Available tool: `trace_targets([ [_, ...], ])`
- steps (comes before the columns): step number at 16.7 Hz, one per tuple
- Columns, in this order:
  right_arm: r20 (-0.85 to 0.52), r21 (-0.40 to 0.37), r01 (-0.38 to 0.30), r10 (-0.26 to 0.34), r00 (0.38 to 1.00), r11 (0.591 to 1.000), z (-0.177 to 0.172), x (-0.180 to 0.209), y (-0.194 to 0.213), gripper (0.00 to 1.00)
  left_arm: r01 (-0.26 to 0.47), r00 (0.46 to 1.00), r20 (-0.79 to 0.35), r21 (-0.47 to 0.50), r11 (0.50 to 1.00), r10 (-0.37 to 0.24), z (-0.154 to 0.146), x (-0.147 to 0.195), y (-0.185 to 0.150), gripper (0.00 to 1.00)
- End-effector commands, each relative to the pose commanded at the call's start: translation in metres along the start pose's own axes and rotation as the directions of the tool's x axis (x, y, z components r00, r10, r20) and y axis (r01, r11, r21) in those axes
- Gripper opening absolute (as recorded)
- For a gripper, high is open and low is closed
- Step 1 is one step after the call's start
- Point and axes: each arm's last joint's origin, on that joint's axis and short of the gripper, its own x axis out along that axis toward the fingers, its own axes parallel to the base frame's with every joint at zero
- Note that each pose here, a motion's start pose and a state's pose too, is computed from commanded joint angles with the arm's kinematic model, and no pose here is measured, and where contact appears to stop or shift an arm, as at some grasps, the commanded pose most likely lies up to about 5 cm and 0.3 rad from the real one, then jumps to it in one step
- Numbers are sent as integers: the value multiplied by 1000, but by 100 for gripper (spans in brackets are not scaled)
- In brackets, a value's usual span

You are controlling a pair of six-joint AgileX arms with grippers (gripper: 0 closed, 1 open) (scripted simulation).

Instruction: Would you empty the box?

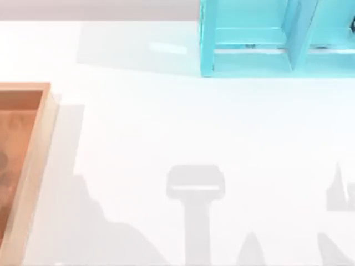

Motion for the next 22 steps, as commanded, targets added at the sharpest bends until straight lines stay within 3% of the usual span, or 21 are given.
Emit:
trace_targets([
  [4, 0, 0, 0, 0, 1000, 1000, 0, 0, 0, 100, 5, 1000, -13, 0, 1000, -5, -5, 33, -2, 100],
  [8, 0, 0, 0, 0, 1000, 1000, 0, 0, 0, 100, 6, 1000, -14, 0, 1000, -6, -6, 35, -2, 100],
  [21, 0, 0, 0, 0, 1000, 1000, 0, 0, 0, 100, 6, 1000, -14, 0, 1000, -6, -6, 35, -2, 2],
  [22, 0, 0, 0, 0, 1000, 1000, 0, 0, 0, 100, 6, 1000, -14, 0, 1000, -6, -6, 35, -2, 0],
])
